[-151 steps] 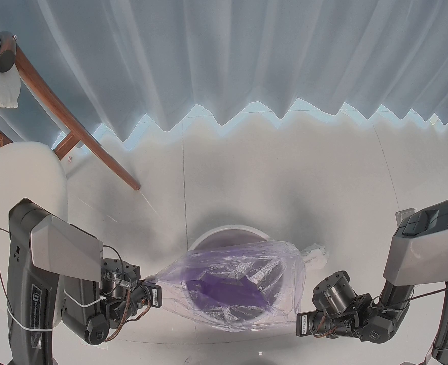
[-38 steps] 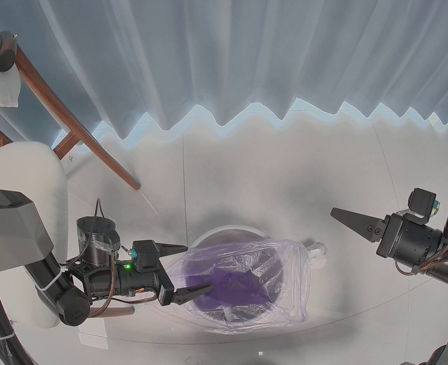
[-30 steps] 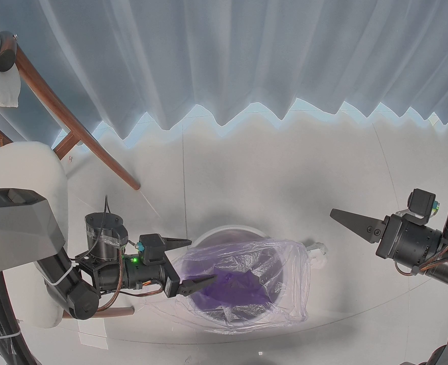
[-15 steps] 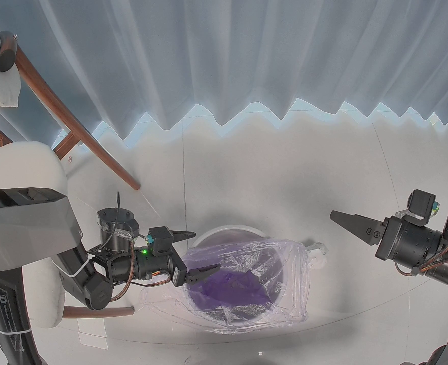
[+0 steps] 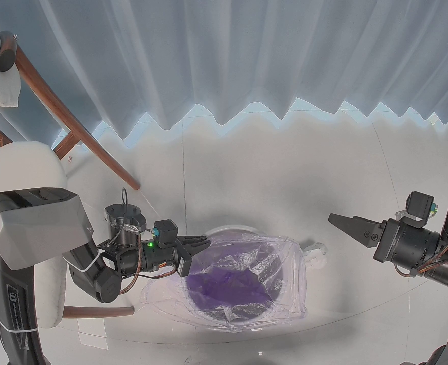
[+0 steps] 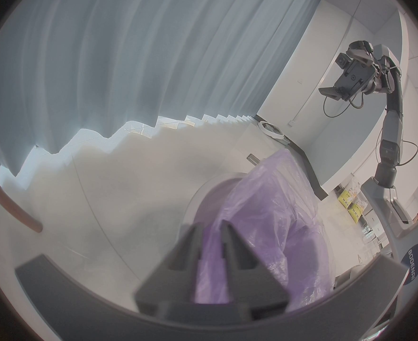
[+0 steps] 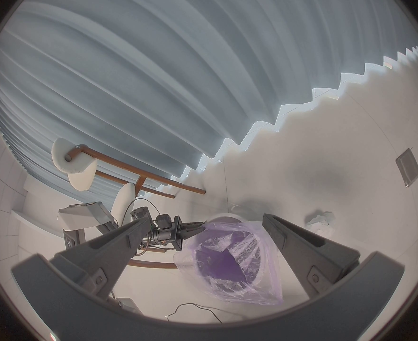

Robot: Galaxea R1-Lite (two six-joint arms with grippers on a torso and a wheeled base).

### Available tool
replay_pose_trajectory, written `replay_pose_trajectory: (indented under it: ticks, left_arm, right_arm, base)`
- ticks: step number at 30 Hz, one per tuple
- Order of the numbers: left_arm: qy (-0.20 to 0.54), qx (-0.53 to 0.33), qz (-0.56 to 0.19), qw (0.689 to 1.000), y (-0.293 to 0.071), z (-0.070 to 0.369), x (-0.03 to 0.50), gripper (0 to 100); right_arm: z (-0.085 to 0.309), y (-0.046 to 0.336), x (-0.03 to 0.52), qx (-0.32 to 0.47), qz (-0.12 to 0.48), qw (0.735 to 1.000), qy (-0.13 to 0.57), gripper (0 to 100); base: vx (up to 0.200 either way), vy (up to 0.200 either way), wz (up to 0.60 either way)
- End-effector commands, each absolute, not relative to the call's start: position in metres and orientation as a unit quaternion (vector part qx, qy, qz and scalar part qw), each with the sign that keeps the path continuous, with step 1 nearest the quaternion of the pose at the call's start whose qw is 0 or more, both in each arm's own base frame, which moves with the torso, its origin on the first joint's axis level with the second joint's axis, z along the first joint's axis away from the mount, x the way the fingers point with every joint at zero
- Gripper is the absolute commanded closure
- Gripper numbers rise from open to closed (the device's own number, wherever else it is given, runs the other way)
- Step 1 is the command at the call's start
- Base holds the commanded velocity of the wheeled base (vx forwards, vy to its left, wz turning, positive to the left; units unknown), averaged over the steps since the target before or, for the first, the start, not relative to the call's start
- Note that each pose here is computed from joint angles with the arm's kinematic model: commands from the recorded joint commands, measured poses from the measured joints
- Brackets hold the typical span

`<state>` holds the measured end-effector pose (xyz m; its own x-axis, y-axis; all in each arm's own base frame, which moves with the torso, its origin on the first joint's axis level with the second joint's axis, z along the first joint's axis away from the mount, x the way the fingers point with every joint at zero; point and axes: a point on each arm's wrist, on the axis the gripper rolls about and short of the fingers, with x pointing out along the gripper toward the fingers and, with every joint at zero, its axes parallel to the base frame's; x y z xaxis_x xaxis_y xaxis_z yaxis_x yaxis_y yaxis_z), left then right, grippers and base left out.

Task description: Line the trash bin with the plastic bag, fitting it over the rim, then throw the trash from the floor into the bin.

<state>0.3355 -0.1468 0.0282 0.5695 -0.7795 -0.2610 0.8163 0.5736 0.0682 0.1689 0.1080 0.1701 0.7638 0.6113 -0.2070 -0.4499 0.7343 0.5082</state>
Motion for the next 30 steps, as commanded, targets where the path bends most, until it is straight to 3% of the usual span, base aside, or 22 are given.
replay_pose_trajectory:
  ticks: [1, 15, 30]
  left_arm:
    - [0.099, 0.086, -0.452, 0.882, -0.149, 0.028, 0.339, 100]
    - [-0.011, 0.025, -0.421, 0.907, -0.156, 0.075, 0.340, 100]
    - [0.006, 0.022, -0.433, 0.901, -0.164, 0.067, 0.326, 100]
  right_arm:
    - [0.167, 0.108, 0.169, 0.217, 0.290, 0.913, 0.189, 0]
    - [0.096, 0.117, 0.185, 0.117, 0.283, 0.920, 0.243, 0]
    - [0.028, 0.149, 0.226, 0.033, 0.260, 0.946, 0.189, 0]
  base:
    - [0.000, 0.000, 0.00]
    - [0.000, 0.000, 0.00]
    - [0.000, 0.000, 0.00]
